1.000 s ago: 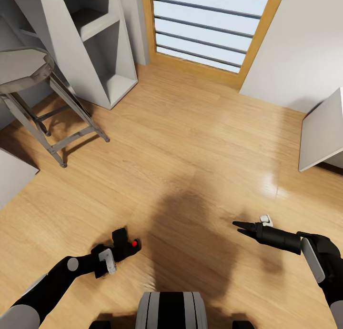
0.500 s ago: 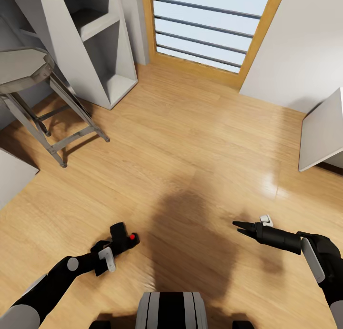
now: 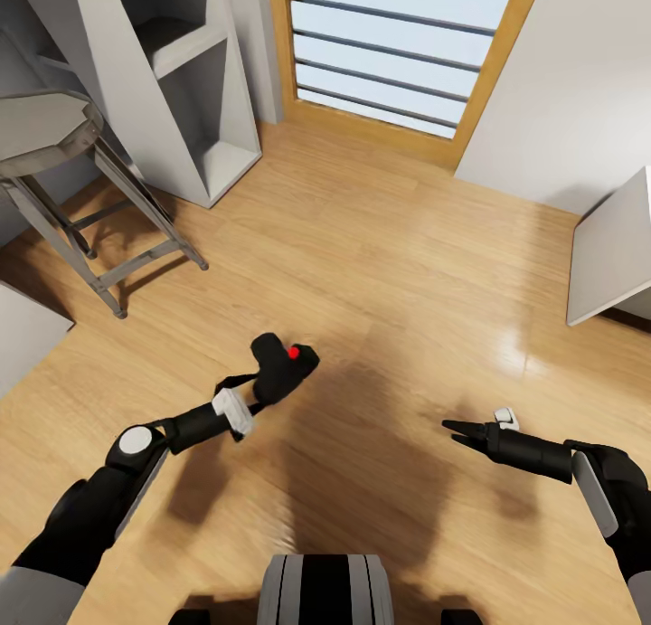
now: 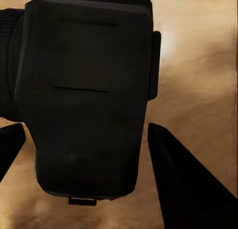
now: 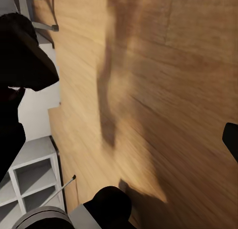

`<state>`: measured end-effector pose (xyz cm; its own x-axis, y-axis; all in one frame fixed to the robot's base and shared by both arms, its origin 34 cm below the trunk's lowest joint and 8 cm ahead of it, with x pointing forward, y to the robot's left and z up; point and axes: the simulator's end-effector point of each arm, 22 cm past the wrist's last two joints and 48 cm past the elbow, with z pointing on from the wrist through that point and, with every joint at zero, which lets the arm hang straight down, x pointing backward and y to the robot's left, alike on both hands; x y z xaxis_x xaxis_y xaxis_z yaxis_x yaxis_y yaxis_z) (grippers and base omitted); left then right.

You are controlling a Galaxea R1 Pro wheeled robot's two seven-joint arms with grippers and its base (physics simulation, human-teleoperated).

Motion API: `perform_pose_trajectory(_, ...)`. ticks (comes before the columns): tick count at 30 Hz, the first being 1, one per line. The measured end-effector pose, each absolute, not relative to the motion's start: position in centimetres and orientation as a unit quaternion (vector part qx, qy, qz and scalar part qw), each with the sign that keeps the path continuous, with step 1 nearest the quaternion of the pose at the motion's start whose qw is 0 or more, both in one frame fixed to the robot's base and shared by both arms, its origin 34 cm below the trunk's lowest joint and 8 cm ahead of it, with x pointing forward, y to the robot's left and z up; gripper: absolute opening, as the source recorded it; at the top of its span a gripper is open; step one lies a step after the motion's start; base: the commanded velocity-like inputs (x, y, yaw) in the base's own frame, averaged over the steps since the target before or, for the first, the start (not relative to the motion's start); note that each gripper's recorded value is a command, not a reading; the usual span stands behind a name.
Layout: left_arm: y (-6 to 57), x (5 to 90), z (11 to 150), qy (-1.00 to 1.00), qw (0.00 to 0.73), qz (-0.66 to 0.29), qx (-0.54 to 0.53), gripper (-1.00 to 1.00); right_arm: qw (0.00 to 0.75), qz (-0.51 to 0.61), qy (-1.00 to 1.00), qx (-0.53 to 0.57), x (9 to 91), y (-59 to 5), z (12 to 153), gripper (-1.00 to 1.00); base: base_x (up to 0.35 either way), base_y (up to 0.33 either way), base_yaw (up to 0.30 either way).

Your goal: Attach the digital camera to the camera tripod in the bedroom.

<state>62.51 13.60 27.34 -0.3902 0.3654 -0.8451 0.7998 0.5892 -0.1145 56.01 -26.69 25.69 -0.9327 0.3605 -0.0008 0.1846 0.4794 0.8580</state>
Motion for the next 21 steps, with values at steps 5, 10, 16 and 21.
perform_pose_trajectory(5,12.7,63.1,28.9,0.786,0.429,-0.294,0.334,-1.00,0.091,0.485,0.855,0.159,56.0,-26.7,25.7,1.00,0.000,0.000,0.000)
perform_pose_trajectory(10,11.6,62.9,29.9,0.779,0.434,-0.326,0.313,-1.00,0.091,0.485,0.855,0.159,56.0,-26.7,25.7,1.00,0.000,0.000,0.000)
perform_pose_trajectory(16,7.9,62.3,32.2,0.758,0.443,-0.400,0.264,-1.00,0.091,0.485,0.855,0.159,56.0,-26.6,25.7,1.00,0.000,0.000,0.000)
perform_pose_trajectory(21,6.8,63.3,34.2,0.751,0.435,-0.479,0.135,-1.00,0.091,0.485,0.855,0.158,56.0,-26.6,25.7,1.00,0.000,0.000,0.000)
